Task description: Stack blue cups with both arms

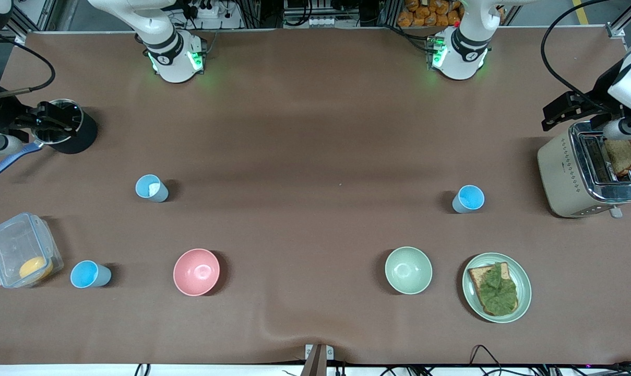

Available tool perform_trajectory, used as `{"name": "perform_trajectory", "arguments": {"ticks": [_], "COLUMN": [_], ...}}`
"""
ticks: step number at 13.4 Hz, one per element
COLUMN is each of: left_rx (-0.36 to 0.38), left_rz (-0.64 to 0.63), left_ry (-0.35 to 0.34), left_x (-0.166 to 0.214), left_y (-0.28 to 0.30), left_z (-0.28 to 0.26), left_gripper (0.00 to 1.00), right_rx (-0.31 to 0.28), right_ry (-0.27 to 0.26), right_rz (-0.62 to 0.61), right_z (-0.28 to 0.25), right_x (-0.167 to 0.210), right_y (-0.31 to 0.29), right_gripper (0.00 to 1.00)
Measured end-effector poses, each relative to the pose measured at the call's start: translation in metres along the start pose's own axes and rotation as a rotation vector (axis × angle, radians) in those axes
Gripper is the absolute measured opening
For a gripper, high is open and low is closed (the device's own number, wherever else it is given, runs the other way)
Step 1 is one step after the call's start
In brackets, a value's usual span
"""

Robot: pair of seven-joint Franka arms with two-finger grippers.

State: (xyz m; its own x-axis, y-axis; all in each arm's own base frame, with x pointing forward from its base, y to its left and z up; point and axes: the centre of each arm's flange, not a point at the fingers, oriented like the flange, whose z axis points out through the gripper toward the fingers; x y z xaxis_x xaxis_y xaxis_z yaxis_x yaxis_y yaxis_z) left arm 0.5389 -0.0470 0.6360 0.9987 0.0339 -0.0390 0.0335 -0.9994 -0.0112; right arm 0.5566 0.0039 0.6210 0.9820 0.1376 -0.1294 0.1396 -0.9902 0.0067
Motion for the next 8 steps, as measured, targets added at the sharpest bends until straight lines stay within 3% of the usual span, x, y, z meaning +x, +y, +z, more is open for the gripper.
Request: {"name": "perform_trajectory", "arguments": {"ticks": [8], "left_rx": [0.002], "left_rz": [0.002], "left_ry": [-0.024], "left_x": [0.007], "left_y": [0.002], "left_z": [0.013], "left_gripper": [1.0], "right_rx": [0.001], "right_ry": [-0.005], "right_rz": [0.004], "right_z": [0.001], "right_x": [-0.001], "right_y": [0.002], "right_gripper": [1.0]}}
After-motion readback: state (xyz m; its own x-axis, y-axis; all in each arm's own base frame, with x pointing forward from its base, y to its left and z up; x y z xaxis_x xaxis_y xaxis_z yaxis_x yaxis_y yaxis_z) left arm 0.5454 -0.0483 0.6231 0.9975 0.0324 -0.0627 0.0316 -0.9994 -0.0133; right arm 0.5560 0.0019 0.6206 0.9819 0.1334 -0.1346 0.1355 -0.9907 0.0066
